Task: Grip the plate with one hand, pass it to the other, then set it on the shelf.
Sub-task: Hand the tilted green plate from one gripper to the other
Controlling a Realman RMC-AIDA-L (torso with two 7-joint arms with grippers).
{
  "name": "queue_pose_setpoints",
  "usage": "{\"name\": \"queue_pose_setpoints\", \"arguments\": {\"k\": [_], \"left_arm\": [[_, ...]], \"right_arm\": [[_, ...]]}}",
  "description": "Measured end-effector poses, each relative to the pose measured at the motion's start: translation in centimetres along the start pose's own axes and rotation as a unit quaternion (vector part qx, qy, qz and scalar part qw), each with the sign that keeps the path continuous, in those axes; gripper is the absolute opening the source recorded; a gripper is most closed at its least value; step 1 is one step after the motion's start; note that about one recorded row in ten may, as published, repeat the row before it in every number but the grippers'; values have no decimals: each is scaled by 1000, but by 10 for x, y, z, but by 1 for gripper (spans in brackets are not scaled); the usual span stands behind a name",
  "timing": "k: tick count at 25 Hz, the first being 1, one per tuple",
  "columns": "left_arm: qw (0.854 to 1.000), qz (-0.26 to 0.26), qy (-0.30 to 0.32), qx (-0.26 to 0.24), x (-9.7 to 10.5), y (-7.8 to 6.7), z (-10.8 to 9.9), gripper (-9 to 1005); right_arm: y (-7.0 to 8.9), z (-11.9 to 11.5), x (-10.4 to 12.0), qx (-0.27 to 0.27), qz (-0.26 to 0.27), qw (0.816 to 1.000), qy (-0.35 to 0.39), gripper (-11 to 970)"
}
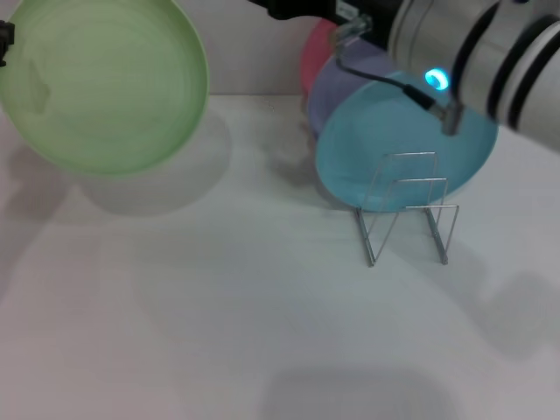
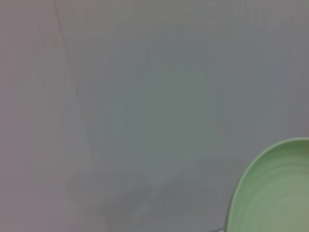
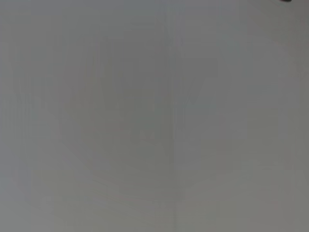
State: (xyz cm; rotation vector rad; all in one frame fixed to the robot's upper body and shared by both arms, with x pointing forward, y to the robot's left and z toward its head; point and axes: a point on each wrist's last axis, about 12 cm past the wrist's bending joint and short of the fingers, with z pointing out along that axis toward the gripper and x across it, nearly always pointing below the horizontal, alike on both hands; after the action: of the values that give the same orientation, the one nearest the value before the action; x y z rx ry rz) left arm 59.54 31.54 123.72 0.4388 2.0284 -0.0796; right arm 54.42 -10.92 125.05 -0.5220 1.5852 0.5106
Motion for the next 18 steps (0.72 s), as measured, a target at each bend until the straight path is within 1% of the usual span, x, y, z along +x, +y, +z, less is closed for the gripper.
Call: {"name": "queue_pose_setpoints", "arguments": {"k": [2,4,5,6,7,10,14,18], "left_arm": [[1000,0,-1,-1,0,0,0,69],[1000,0,-2,-1,-1,0,1,70],[1000,0,-2,-1,-1,0,1,71],[1000,0,-2,0,0,0,1,72],[1000,0,-1,0,0,0,2,72],[1000,3,-1,0,-1,0,2,74],[1000,3,-1,0,-1,0,2,77],[1000,-2,-2,2,2,0,2,79]], "right_arm": [[-5,-2,-2,-1,16,1000,19,774],[-16,-2,-2,-6,35,999,36,773],[-22,-2,-1,-12,46,998,43,773],[-32,-2,0,-25,77,995,50,773],[-32,-2,0,-25,77,995,50,773],[-45,-6,0,-34,100,993,56,773],[-49,-8,5,-35,103,992,67,773],[-52,-6,17,-30,105,990,84,774]]}}
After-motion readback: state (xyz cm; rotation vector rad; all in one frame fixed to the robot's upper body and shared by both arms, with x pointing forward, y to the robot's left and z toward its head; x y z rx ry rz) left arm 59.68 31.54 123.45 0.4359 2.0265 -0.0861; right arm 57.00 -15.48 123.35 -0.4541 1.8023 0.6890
